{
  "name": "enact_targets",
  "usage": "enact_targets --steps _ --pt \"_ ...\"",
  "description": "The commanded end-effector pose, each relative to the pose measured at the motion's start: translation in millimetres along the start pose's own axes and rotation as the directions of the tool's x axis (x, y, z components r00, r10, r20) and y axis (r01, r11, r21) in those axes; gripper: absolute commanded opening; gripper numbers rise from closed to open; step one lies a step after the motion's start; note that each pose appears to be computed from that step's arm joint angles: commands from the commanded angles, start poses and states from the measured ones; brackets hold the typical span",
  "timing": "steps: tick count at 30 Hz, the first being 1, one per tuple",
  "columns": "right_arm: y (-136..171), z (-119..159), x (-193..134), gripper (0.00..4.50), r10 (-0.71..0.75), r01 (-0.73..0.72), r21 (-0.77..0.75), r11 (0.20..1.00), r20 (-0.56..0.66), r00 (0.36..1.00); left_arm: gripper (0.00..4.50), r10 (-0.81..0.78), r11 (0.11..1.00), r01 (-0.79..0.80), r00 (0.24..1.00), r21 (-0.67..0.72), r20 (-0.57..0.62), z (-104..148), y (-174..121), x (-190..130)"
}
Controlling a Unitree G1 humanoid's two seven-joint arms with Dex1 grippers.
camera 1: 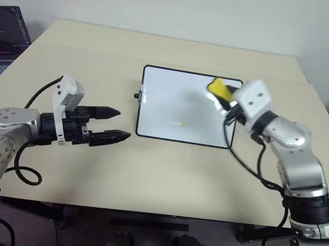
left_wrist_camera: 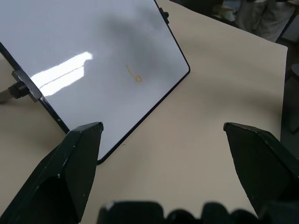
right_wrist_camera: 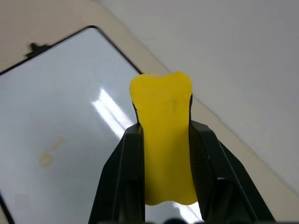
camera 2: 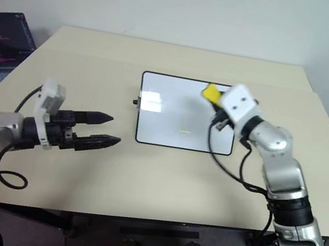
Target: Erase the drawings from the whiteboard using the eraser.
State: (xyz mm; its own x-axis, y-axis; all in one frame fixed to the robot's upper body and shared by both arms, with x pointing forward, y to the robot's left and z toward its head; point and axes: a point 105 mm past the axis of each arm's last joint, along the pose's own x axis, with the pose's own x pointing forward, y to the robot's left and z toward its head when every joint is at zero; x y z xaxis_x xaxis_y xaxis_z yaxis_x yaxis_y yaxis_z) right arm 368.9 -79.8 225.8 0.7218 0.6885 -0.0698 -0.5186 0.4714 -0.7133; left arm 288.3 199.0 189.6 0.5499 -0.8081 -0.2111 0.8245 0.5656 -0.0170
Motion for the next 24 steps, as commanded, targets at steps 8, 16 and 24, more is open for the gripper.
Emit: enact_targets --steps 8,16,24 --pt "15.7 -15.6 37.0 0.96 0.135 -0.185 -0.339 0.922 -0.165 0.977 4.5 0.001 0.999 -0.002 1.0 0.036 0.026 9.8 -1.0 -0.8" --pt "21.0 -5.5 63.0 0.96 0.119 -0.181 -0.421 0.889 -0.17 0.978 4.5 0.007 0.999 -0.008 0.999 0.033 0.031 8.7 -2.5 -0.4" --pt "31.4 -17.3 73.2 0.96 0.148 -0.237 -0.433 0.87 -0.23 0.962 4.5 0.008 0.999 -0.01 0.999 0.033 0.037 9.2 -2.5 0.7"
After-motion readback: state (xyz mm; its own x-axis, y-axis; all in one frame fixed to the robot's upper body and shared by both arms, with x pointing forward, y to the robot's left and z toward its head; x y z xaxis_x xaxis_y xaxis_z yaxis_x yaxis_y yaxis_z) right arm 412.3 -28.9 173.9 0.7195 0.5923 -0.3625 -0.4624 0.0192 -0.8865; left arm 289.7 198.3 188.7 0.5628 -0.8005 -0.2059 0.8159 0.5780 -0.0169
